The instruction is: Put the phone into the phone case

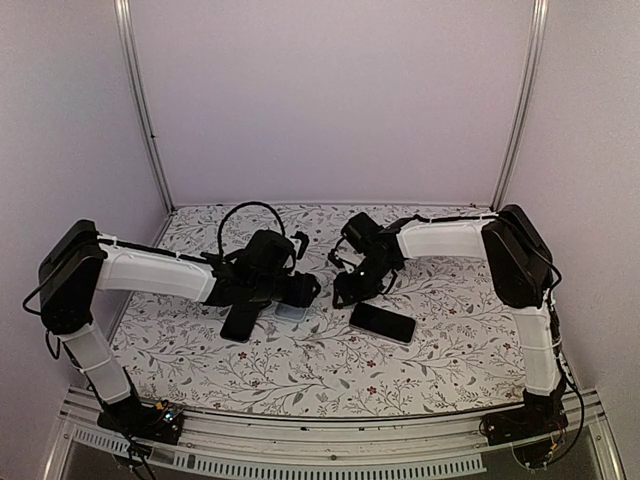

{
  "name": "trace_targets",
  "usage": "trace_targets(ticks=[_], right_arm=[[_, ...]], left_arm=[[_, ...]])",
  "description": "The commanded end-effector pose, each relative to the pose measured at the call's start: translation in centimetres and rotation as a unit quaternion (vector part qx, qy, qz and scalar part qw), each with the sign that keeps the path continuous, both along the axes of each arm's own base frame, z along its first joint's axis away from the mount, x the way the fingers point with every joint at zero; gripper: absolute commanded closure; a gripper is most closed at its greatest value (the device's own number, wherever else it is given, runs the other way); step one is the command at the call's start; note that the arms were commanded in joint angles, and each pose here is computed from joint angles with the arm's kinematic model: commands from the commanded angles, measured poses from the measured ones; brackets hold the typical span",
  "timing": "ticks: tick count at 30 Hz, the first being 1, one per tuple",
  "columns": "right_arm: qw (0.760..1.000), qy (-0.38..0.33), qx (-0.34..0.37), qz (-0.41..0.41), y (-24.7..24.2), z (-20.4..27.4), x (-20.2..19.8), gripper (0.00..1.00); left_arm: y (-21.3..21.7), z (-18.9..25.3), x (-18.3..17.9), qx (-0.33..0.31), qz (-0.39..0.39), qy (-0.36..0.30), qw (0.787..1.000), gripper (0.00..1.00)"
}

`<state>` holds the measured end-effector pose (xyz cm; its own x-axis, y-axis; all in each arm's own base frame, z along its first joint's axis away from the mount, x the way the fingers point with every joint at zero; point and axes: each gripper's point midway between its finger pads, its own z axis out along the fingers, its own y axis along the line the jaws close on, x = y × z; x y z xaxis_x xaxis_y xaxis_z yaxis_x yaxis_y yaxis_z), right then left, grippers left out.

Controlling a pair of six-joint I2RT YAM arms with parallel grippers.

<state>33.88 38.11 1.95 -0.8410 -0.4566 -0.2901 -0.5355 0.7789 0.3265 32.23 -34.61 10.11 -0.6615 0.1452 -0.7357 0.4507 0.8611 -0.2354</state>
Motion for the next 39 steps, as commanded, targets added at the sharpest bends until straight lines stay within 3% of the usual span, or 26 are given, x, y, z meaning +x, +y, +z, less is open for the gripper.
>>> trace_targets(ticks=[1, 7, 15, 20, 25, 33, 39], right_arm=[[0.996, 0.069, -0.043, 0.028, -2.3, -1.1, -6.2, 0.55], [0.992, 0.079, -0.031, 0.093, -2.0, 2.0, -12.1, 0.52], [0.993, -0.063, -0.089, -0.033, -5.4, 8.3, -7.3, 0.40], [0.981, -0.080, -0.170, -0.055, -7.5, 6.6, -8.7, 0.36], [0.975, -0.058, -0.212, -0.036, -6.7, 3.9, -11.2, 0.41], [0.983, -0.026, -0.182, -0.010, -3.5, 2.3, -13.9, 0.57], [0.966, -0.032, -0.255, -0.015, -6.2, 0.8, -14.0, 0.67]], left_arm=[[1.3, -0.2, 0.0, 0.014, 0.010, -0.003, 1.000, 0.44], [1.6, -0.1, -0.2, 0.003, 0.011, -0.008, 1.000, 0.44], [1.0, -1.1, -1.1, -0.017, 0.001, 0.016, 1.000, 0.46], [0.8, -1.2, -1.4, -0.022, 0.000, 0.019, 1.000, 0.46], [0.6, -1.6, -1.6, -0.024, -0.008, 0.025, 0.999, 0.46], [-0.1, -2.1, -2.1, -0.027, -0.019, 0.033, 0.999, 0.47], [-0.2, -2.2, -2.1, -0.025, -0.021, 0.030, 0.999, 0.47]])
